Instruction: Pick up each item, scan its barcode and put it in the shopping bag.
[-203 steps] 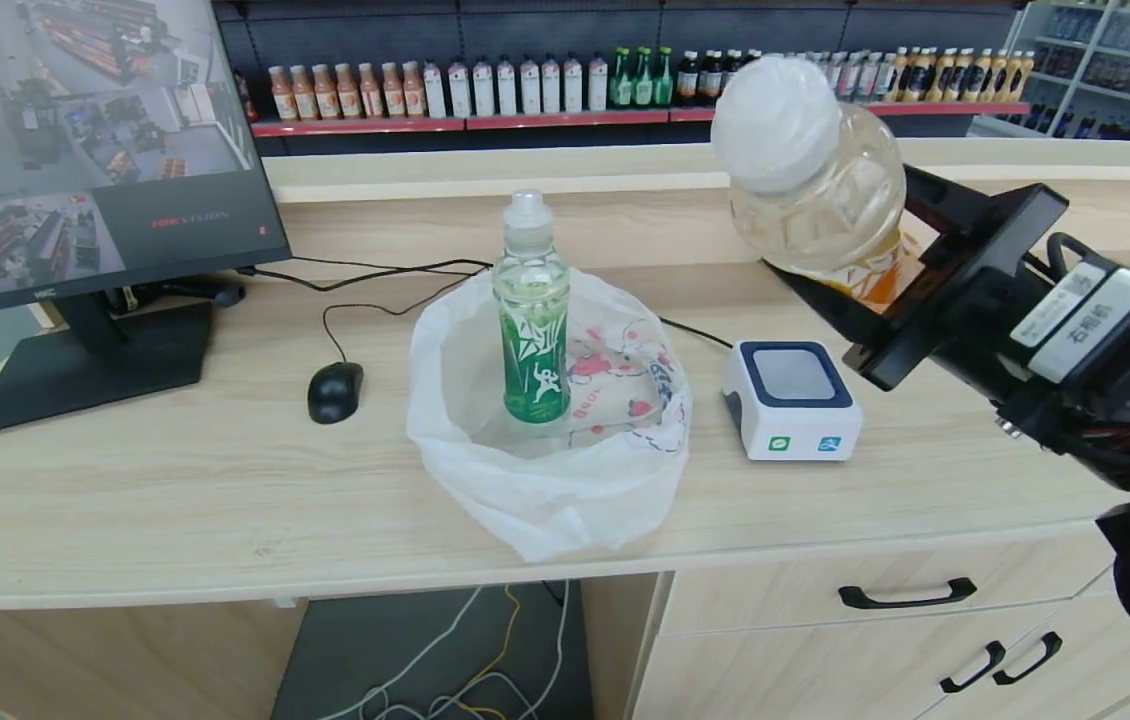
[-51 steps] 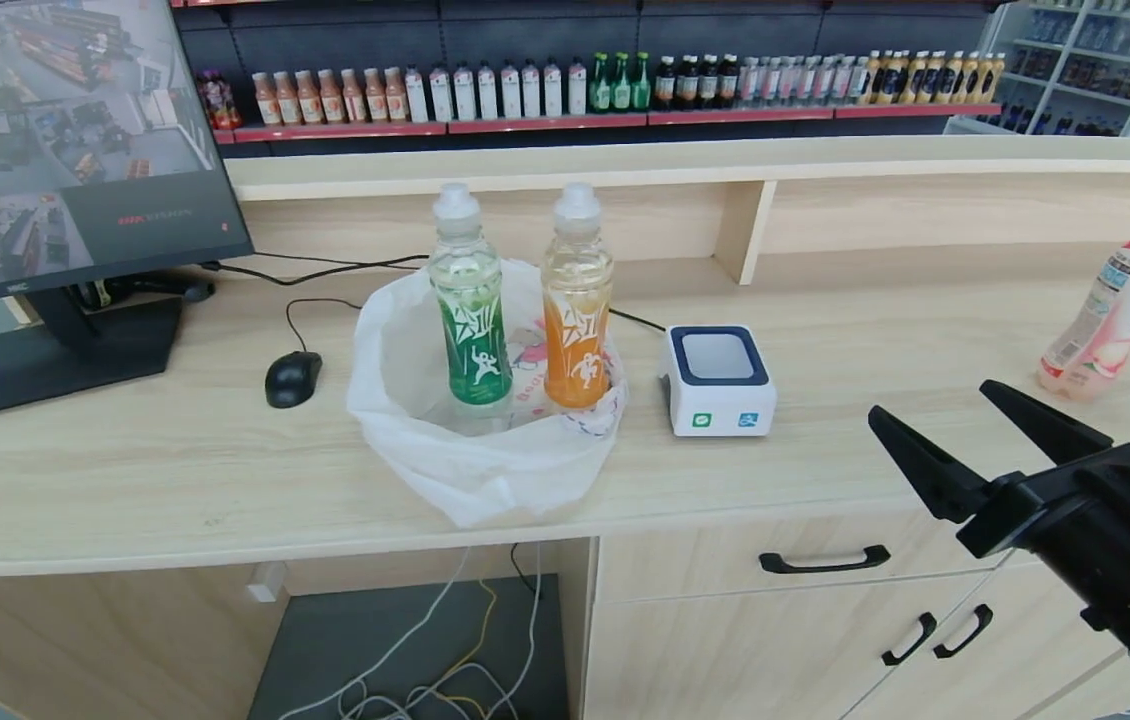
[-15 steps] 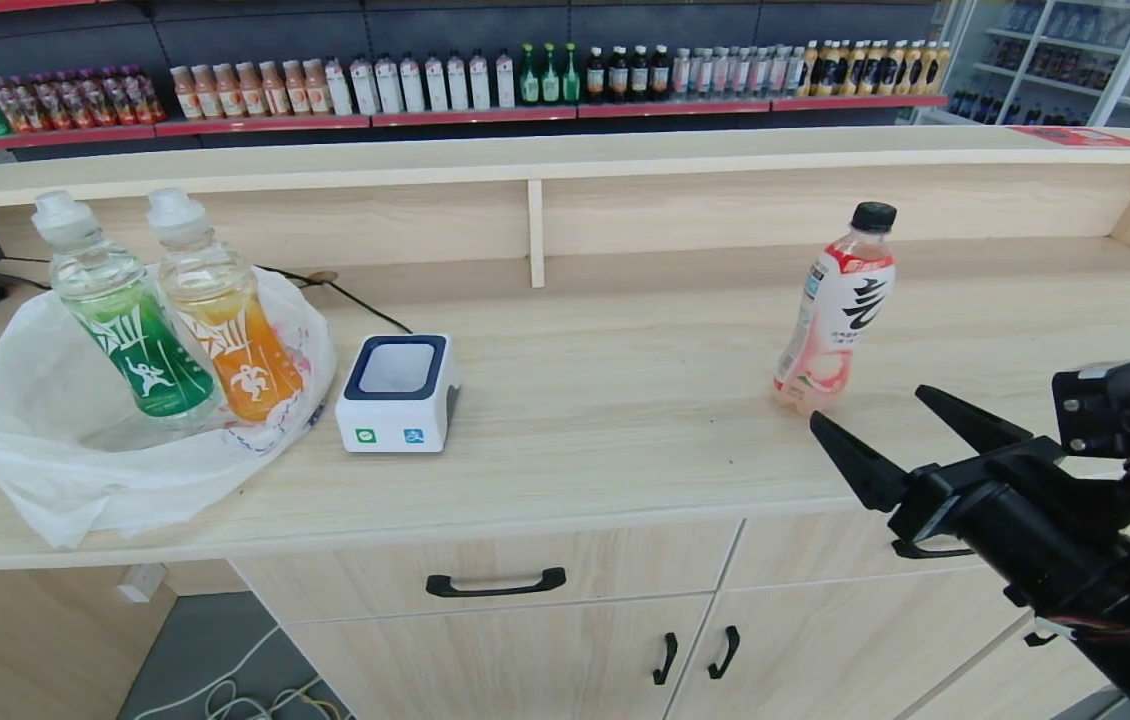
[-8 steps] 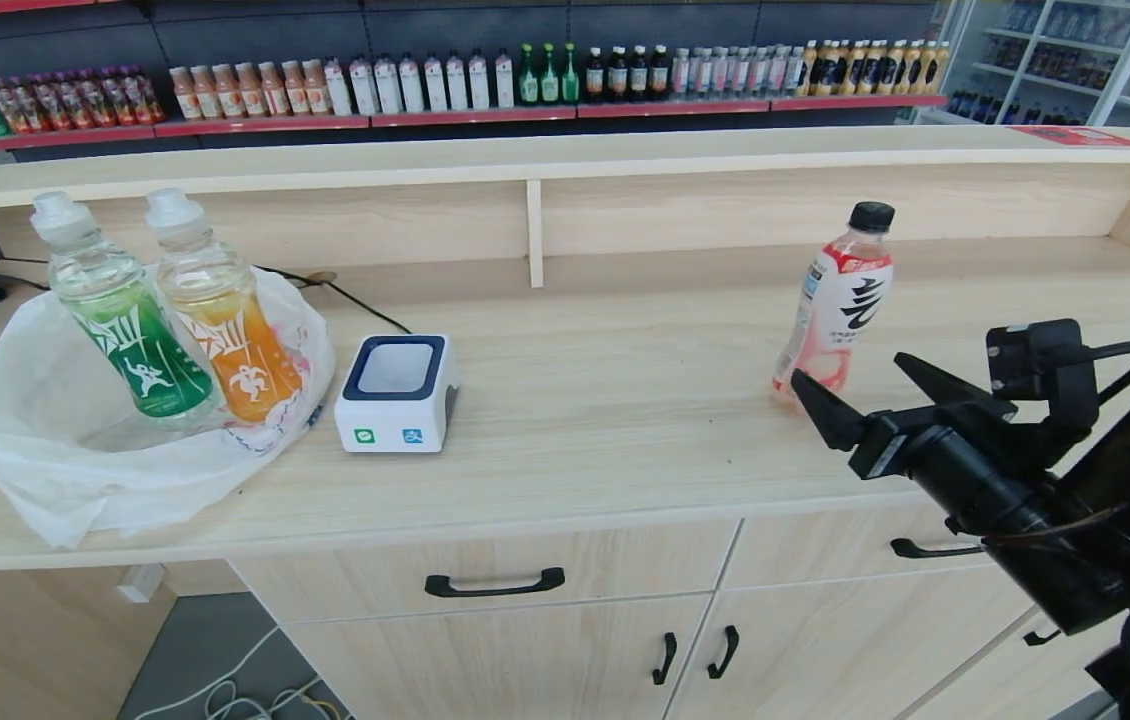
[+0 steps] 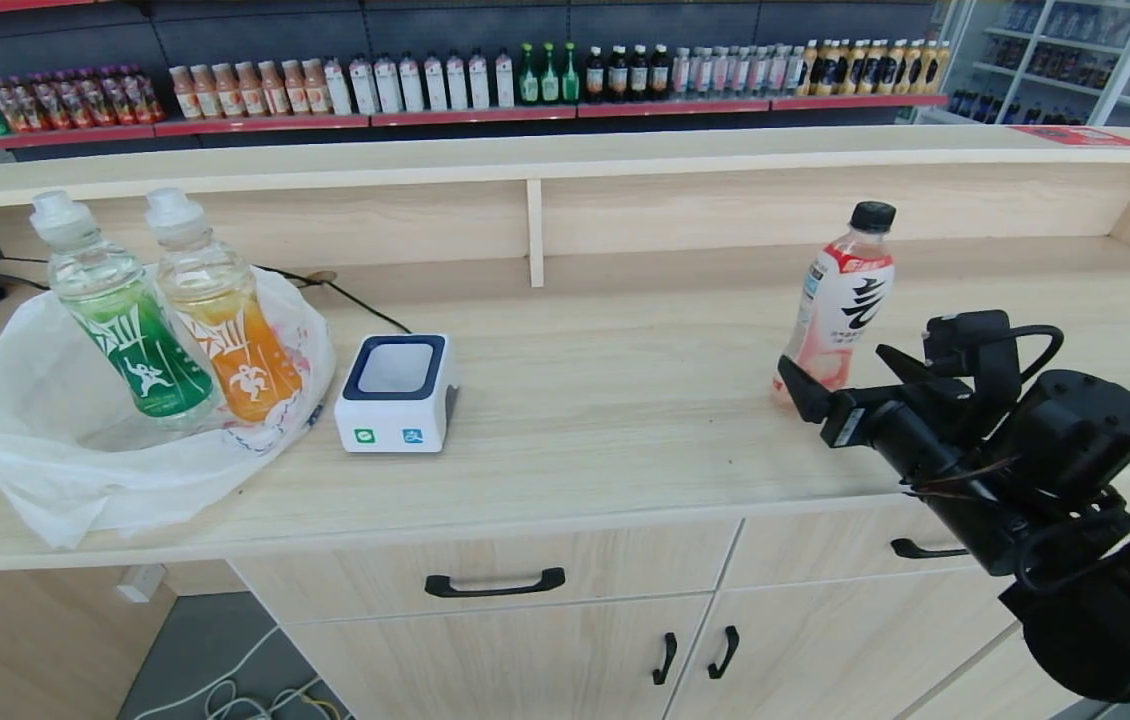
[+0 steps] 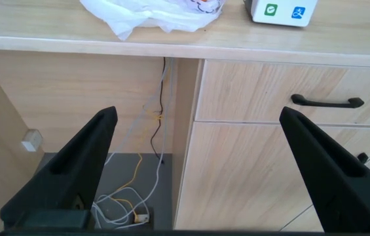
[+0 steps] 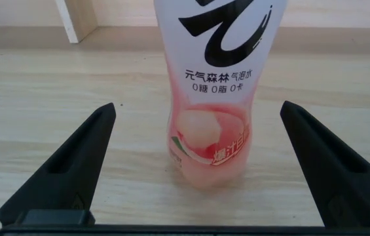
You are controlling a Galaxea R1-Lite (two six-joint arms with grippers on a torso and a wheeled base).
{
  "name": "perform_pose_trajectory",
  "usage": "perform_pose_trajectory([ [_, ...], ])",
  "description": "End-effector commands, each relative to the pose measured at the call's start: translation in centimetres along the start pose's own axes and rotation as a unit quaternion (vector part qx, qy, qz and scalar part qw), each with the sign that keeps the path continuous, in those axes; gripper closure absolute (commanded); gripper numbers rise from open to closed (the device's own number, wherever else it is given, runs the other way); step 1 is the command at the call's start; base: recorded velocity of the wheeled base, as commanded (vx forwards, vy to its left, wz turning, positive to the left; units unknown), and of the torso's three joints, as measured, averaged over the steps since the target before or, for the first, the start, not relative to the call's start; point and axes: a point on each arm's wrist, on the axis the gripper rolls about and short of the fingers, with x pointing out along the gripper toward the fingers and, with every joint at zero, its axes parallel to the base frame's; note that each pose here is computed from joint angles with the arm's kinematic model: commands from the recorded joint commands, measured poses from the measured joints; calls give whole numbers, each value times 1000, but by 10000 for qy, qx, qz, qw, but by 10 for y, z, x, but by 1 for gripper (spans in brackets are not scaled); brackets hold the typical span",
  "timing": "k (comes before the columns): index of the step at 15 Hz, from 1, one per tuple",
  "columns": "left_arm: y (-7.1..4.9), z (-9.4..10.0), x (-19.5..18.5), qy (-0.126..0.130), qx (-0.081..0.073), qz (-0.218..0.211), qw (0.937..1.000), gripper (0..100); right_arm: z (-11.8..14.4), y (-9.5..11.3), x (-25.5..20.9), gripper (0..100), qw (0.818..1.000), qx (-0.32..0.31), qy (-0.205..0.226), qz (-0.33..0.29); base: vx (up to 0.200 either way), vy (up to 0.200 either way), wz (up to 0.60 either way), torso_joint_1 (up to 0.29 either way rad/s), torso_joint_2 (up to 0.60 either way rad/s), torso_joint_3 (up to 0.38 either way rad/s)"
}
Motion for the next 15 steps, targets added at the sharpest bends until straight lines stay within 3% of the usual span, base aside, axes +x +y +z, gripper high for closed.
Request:
perform_pose_trajectory([
  [1,0,0,0,-6,-2,3,10000,0,-5,-2,8,0,10000,-12,4,-56,0,0,0,0,0,0],
  [15,0,0,0,1,-2,3,10000,0,5,-3,41,0,9986,-14,-518,-143,0,0,0,0,0,0],
])
